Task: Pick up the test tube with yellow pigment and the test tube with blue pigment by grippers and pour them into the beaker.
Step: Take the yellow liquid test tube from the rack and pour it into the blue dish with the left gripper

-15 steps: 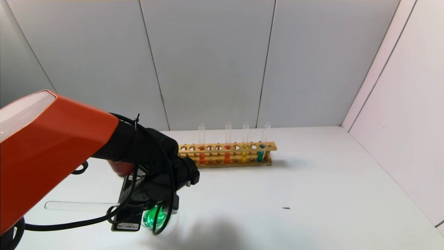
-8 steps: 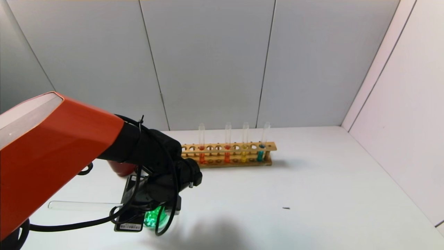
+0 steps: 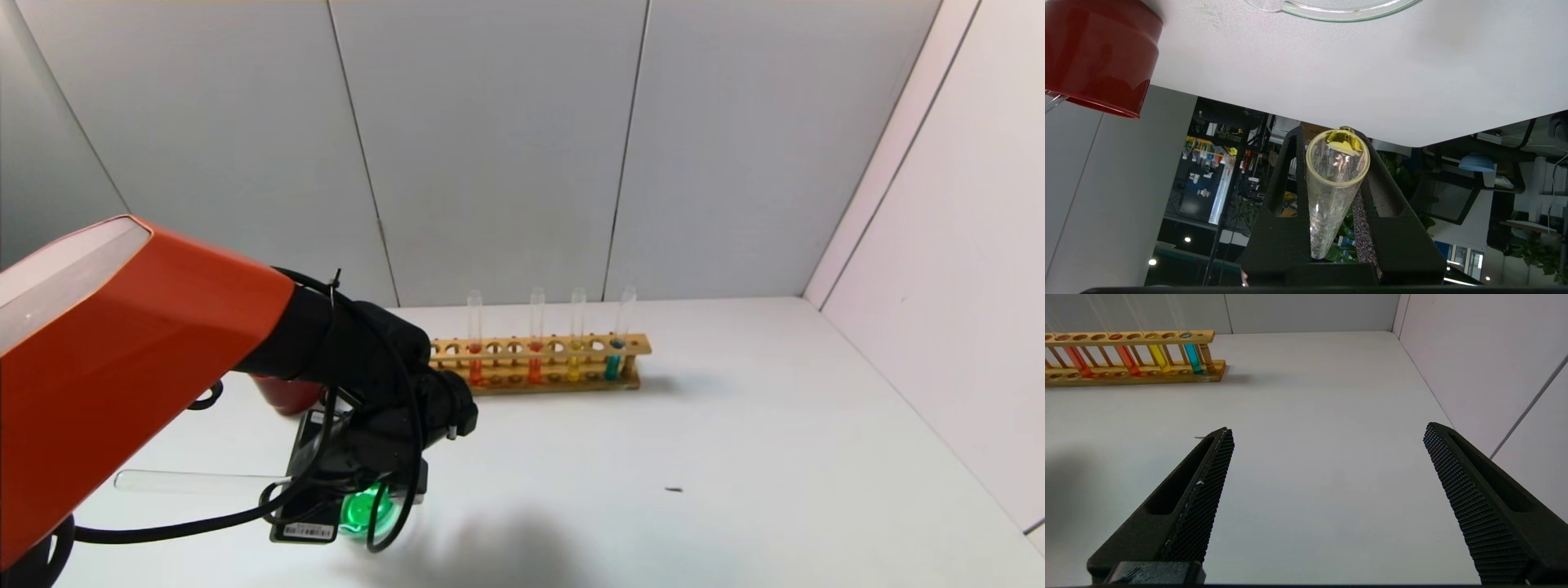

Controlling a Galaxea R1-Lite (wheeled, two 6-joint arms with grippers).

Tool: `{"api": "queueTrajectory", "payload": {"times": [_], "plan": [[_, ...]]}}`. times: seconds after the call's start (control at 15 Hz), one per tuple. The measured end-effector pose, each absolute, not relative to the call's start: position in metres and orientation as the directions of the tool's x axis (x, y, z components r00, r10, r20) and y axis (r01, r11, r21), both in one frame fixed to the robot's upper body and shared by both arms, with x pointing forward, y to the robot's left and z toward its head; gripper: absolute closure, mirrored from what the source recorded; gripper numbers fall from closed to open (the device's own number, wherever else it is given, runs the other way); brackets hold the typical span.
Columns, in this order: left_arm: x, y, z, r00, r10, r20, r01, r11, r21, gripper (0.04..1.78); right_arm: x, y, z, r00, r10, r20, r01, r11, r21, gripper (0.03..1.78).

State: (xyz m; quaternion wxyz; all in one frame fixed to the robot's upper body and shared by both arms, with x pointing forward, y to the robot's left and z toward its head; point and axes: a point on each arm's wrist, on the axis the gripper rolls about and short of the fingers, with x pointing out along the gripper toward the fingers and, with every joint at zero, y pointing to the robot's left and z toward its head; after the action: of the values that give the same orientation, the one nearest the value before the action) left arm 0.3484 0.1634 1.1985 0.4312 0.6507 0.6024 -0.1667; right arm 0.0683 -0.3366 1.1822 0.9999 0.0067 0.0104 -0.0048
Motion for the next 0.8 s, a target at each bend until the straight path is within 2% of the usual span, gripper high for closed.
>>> {"api": "queueTrajectory", "payload": {"times": [0.47,0.8], "plan": [[0.3511,0.1563,1.1967,0.22,0.642,-0.734,0.932,0.084,0.352,1.48,0.0683,-0.3366,1.1822,1.0,-0.009,-0.021,0.01,1.0,0.013,0.11],[0.35,0.1566,1.2059,0.243,0.619,-0.747,0.916,0.107,0.387,1.48,0.0683,-0.3366,1.1822,1.0,-0.009,-0.021,0.01,1.0,0.013,0.11]]}}
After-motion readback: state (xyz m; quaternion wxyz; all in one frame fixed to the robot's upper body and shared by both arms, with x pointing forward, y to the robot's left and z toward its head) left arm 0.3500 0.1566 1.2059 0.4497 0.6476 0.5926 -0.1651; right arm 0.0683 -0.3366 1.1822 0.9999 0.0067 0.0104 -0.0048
